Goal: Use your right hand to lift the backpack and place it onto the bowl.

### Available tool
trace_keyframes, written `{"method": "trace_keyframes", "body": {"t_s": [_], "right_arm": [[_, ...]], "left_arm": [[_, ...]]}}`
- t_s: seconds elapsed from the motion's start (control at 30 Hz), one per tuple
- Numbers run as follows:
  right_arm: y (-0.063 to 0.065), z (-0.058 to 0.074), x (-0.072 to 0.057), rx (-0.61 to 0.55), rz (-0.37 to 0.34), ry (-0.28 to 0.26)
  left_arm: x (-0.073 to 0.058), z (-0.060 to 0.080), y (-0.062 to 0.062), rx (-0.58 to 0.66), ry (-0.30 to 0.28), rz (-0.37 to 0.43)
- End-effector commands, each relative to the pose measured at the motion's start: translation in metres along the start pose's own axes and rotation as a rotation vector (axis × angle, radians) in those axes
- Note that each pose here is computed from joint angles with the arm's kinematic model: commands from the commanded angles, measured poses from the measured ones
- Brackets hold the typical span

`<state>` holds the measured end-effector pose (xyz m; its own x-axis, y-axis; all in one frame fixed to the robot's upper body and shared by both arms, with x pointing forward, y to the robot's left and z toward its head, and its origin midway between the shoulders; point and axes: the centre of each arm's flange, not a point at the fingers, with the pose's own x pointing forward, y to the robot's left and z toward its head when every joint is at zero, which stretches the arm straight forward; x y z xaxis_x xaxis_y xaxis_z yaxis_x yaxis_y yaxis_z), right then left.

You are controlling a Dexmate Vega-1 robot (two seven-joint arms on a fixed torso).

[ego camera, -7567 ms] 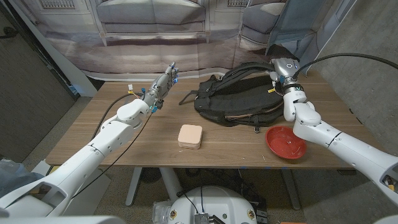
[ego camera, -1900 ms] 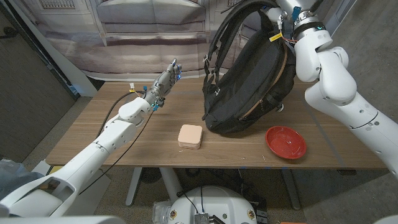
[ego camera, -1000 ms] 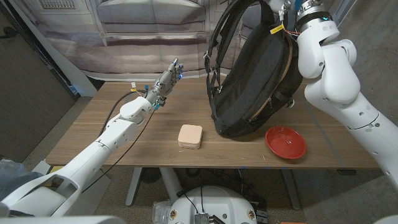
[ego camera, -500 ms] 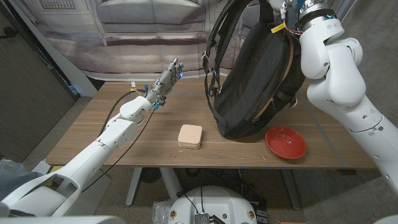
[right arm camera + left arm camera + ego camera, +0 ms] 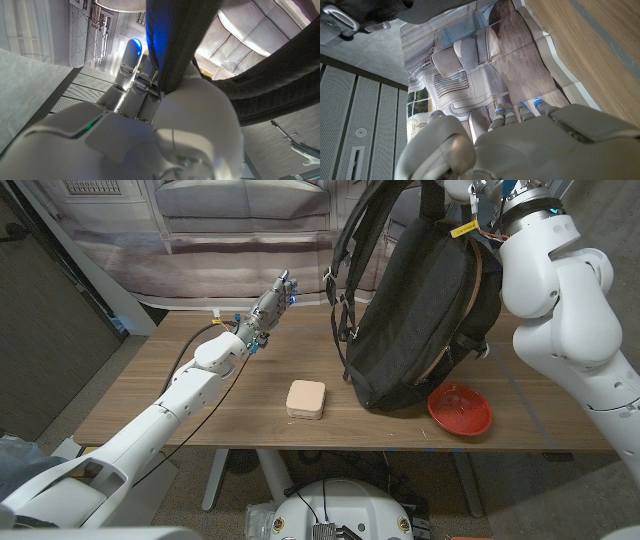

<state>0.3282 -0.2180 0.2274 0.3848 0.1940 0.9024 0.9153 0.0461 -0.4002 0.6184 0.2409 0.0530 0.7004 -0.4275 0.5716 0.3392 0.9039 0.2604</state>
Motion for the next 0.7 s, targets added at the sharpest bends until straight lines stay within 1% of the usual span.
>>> {"method": "trace_keyframes", "body": {"t_s": [0.03, 0.23, 0.47, 0.7], "right_arm": [[-0.013, 0.002, -0.013, 0.011, -0.005, -0.012], [-0.019, 0.007, -0.015, -0.006, -0.006, -0.015], [-0.025, 0.017, -0.017, -0.027, -0.005, -0.020], [-0.030, 0.016, -0.022, -0.038, -0.006, -0.003]], "left_arm": [[0.004, 0.002, -0.006, 0.004, 0.005, -0.008], [0.006, 0.001, -0.006, 0.000, 0.004, -0.013], [0.009, -0.002, -0.005, -0.008, 0.003, -0.023], [0.012, -0.002, -0.004, -0.005, 0.004, -0.028]]}}
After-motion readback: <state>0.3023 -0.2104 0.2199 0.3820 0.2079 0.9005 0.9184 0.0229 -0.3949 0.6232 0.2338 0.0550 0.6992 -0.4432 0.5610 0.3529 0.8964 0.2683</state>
